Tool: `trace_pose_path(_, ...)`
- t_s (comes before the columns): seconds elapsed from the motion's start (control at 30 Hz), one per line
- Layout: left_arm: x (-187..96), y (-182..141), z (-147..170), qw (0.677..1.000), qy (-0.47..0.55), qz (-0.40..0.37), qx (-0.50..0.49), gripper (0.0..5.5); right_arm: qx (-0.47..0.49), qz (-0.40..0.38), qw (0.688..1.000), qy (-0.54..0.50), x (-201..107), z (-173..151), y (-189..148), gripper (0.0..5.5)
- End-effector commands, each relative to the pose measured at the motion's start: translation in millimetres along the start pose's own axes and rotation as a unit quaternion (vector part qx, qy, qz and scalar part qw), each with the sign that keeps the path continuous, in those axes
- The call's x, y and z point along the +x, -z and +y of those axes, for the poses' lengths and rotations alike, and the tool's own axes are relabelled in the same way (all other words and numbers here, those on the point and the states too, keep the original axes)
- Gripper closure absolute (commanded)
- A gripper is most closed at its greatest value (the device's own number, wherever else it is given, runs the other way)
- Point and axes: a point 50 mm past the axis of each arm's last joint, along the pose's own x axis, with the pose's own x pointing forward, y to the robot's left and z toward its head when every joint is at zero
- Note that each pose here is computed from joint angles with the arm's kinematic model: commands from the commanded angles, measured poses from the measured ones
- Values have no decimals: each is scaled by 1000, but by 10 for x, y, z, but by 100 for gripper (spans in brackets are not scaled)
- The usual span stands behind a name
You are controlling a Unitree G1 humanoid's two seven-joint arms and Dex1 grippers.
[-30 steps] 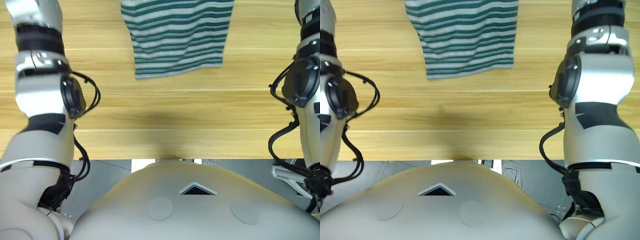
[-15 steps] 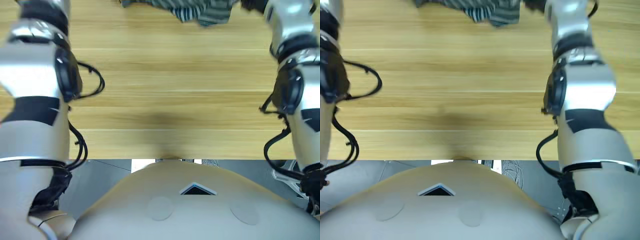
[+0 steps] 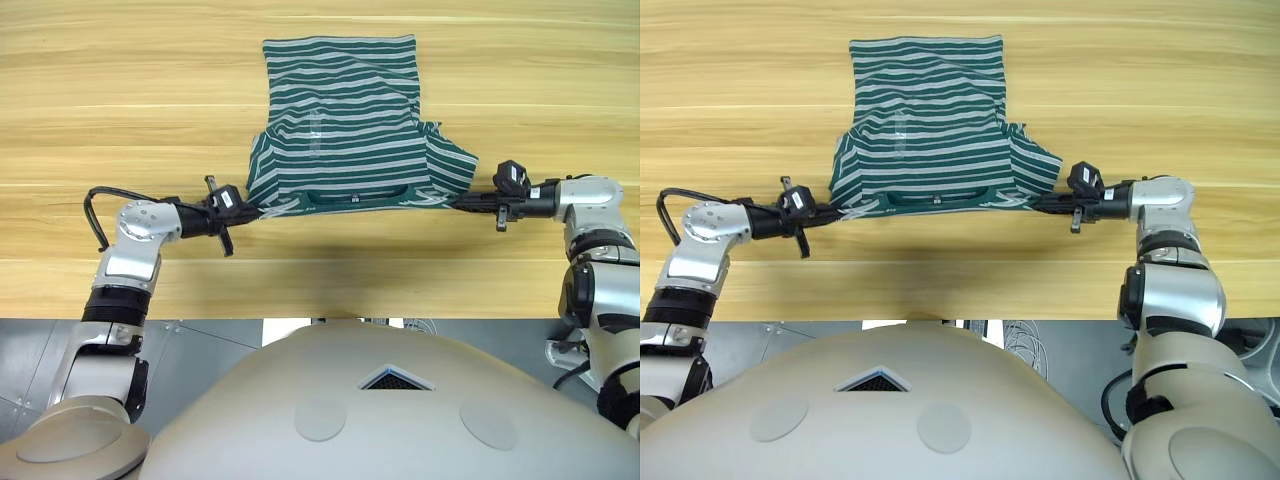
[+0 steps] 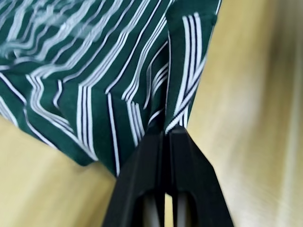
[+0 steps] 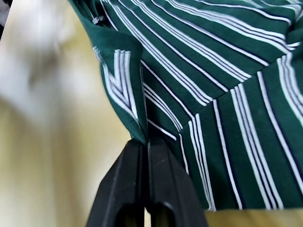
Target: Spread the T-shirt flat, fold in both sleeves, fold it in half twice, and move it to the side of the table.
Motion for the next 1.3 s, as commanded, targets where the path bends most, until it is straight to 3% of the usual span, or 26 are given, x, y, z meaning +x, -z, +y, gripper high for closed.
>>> trace_pose_path(0.03,-8,5,-56,999,-3,28,26,548,-32,35,997,-55,103,149,111,550)
trace_pose_path(0.17,43,-22,-153,999,-4,22,35,548,-61,39,994,-84,135,244,146,550)
trace_pose_path(0.33,98,-151,-380,999,11,-3,37,550,-81,42,992,-89,161,279,137,449)
trace_pose_path(0.53,43,-250,-545,999,19,-14,26,448,-100,37,991,-85,88,271,73,341)
trace_pose_path(0.67,3,-211,-593,999,23,0,35,389,-116,-54,991,-40,-45,120,-261,317)
trace_pose_path(0.77,-93,-347,-443,996,-51,-73,-19,389,-113,-150,982,-15,-32,-49,-596,317)
trace_pose_path(0.87,-286,-405,-247,958,-175,-179,-139,389,-104,-147,983,15,190,-165,-694,317)
trace_pose_path(0.93,-461,-315,-128,904,-263,-237,-239,389,-94,-114,988,38,373,-197,-646,317)
trace_pose_path(1.0,-541,-52,-62,847,-347,-233,-328,389,-77,-86,992,46,526,-185,-558,317)
trace_pose_path(1.07,-480,185,-101,816,-379,-196,-390,389,-68,-71,994,43,611,-155,-488,317)
trace_pose_path(1.13,-344,310,-174,814,-367,-161,-420,389,-65,-62,995,40,658,-134,-447,317)
trace_pose_path(1.3,-77,420,-184,848,-334,-91,-400,389,-56,-71,995,41,684,-98,-392,317)
